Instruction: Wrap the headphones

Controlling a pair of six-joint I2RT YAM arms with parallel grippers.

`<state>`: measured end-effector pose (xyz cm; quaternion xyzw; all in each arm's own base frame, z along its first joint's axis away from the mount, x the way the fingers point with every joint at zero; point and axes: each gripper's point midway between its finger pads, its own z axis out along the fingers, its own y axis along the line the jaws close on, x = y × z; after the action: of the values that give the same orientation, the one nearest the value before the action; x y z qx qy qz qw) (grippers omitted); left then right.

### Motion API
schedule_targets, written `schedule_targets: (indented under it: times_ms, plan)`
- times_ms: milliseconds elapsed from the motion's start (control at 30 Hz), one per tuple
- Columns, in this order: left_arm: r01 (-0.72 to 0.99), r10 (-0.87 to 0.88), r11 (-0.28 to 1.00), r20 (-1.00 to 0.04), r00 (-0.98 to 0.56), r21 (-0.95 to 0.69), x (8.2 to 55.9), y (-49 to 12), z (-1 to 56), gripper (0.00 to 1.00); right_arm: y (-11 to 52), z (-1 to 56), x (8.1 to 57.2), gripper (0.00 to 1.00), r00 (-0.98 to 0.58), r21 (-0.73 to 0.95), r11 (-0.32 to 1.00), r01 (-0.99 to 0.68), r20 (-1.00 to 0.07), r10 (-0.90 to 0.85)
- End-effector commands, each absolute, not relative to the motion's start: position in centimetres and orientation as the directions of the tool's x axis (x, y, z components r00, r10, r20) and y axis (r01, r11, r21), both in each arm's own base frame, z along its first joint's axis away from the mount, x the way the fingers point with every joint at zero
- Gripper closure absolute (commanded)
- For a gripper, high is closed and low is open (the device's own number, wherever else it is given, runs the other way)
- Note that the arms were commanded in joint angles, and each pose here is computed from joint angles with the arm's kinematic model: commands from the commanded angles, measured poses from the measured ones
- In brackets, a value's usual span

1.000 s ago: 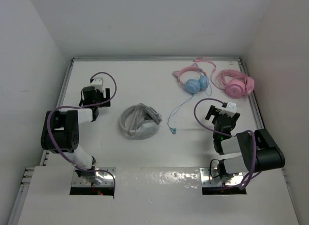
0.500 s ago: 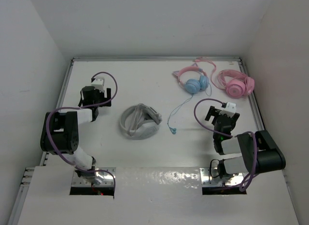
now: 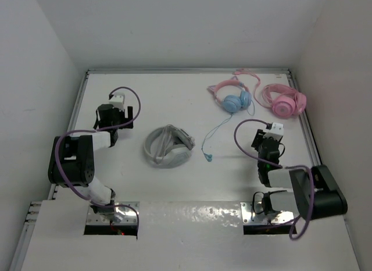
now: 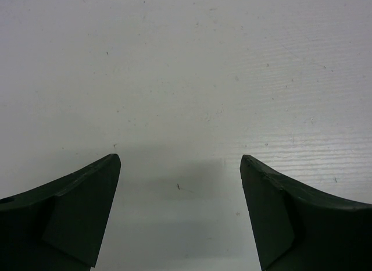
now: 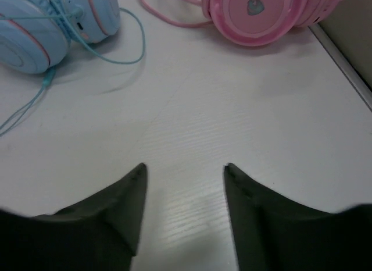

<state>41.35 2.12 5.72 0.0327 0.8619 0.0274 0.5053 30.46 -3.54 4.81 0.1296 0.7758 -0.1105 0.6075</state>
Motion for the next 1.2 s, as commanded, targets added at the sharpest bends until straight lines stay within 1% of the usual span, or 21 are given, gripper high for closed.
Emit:
schedule_targets:
  times_ms: [0,33,67,100,133,167,200,233,267,300,333,367,467,500,667,700,833,967,1000,1100,1167]
  plan:
    - [0.005,0.081,0.996,-0.902,-0.424,0.088,42.0,2.9,7.9,0.18,-2.0,6.2,31.0,0.55,-0.275,-0.031,0.969,0.243,-0.961,0.039]
    - [0.005,0.079,0.996,-0.901,-0.426,0.085,42.0,2.9,7.8,0.18,-1.9,9.0,32.0,0.68,-0.216,-0.007,0.97,0.242,-0.975,0.047]
    - [0.006,0.077,0.997,-0.901,-0.427,0.082,42.1,2.9,7.8,0.18,-1.7,12.2,33.6,0.74,-0.175,-0.002,0.971,0.238,-0.984,0.041]
    - [0.011,0.077,0.997,-0.901,-0.426,0.08,42.1,2.8,7.8,0.18,-1.7,14.1,34.5,0.63,-0.147,0.004,0.969,0.246,-0.988,0.041]
    - [0.013,0.077,0.997,-0.901,-0.426,0.079,42.1,2.8,7.8,0.18,-1.8,15.1,35.6,0.47,-0.151,0.001,0.967,0.255,-0.988,0.041]
    - [0.019,0.079,0.997,-0.901,-0.427,0.078,42.1,2.6,7.8,0.18,-1.7,15.1,36.4,0.36,-0.196,-0.017,0.967,0.256,-0.98,0.035]
    - [0.018,0.079,0.997,-0.899,-0.43,0.079,42.1,2.7,7.8,0.18,-1.2,18.9,38.9,0.23,-0.153,-0.014,0.971,0.239,-0.988,0.024]
    - [0.016,0.081,0.997,-0.9,-0.427,0.082,42.0,2.7,7.9,0.18,-0.7,19.6,40.3,0.15,-0.176,-0.022,0.976,0.217,-0.984,0.016]
    - [0.015,0.082,0.996,-0.9,-0.429,0.084,41.9,2.7,7.8,0.18,-0.1,16.4,41.5,0.08,-0.307,-0.061,0.98,0.19,-0.952,0.0]
    - [0.012,0.083,0.996,-0.902,-0.424,0.086,41.9,2.8,8.0,0.18,0.8,19.5,44.1,0.01,-0.268,-0.026,0.985,0.169,-0.963,0.02]
    - [0.012,0.086,0.996,-0.902,-0.422,0.089,41.8,2.8,8.0,0.18,1.6,19.5,45.5,0.01,-0.288,-0.012,0.991,0.137,-0.957,0.028]
    - [0.015,0.085,0.996,-0.901,-0.425,0.087,41.7,2.8,7.9,0.18,1.8,16.3,46.8,0.01,-0.379,-0.031,0.99,0.138,-0.925,0.024]
    - [0.021,0.088,0.996,-0.901,-0.424,0.087,41.8,2.7,8.0,0.18,1.7,18.9,51.9,0.01,-0.364,-0.017,0.981,0.195,-0.93,0.057]
    - [0.024,0.09,0.996,-0.901,-0.424,0.088,41.8,2.7,8.0,0.19,1.8,15.1,53.0,0.01,-0.445,-0.045,0.98,0.194,-0.894,0.046]
    - [0.033,0.091,0.996,-0.898,-0.43,0.084,41.8,2.6,7.7,0.19,1.4,10.2,56.8,0.01,-0.552,-0.085,0.961,0.263,-0.83,0.078]
    - [0.036,0.09,0.996,-0.899,-0.428,0.083,41.8,2.6,7.8,0.19,1.2,7.7,56.8,0.01,-0.588,-0.107,0.956,0.273,-0.805,0.078]
    - [0.046,0.089,0.996,-0.899,-0.428,0.077,41.9,2.6,7.8,0.19,1.3,3.9,56.6,0.05,-0.634,-0.115,0.955,0.275,-0.768,0.091]
    - [0.048,0.083,0.996,-0.898,-0.433,0.069,41.9,2.6,7.7,0.19,1.4,1.8,55.5,0.17,-0.658,-0.104,0.954,0.282,-0.744,0.114]
    - [0.054,0.082,0.996,-0.897,-0.435,0.065,41.9,2.5,7.6,0.19,1.6,1.9,55.4,0.25,-0.659,-0.098,0.957,0.274,-0.744,0.113]
    - [0.067,0.082,0.996,-0.898,-0.432,0.059,41.8,2.3,7.7,0.19,1.6,2.5,55.1,0.38,-0.654,-0.094,0.962,0.255,-0.75,0.1]
    - [0.077,0.088,0.995,-0.898,-0.43,0.06,41.7,2.2,7.7,0.19,1.7,3.2,54.9,0.59,-0.654,-0.107,0.966,0.237,-0.752,0.078]
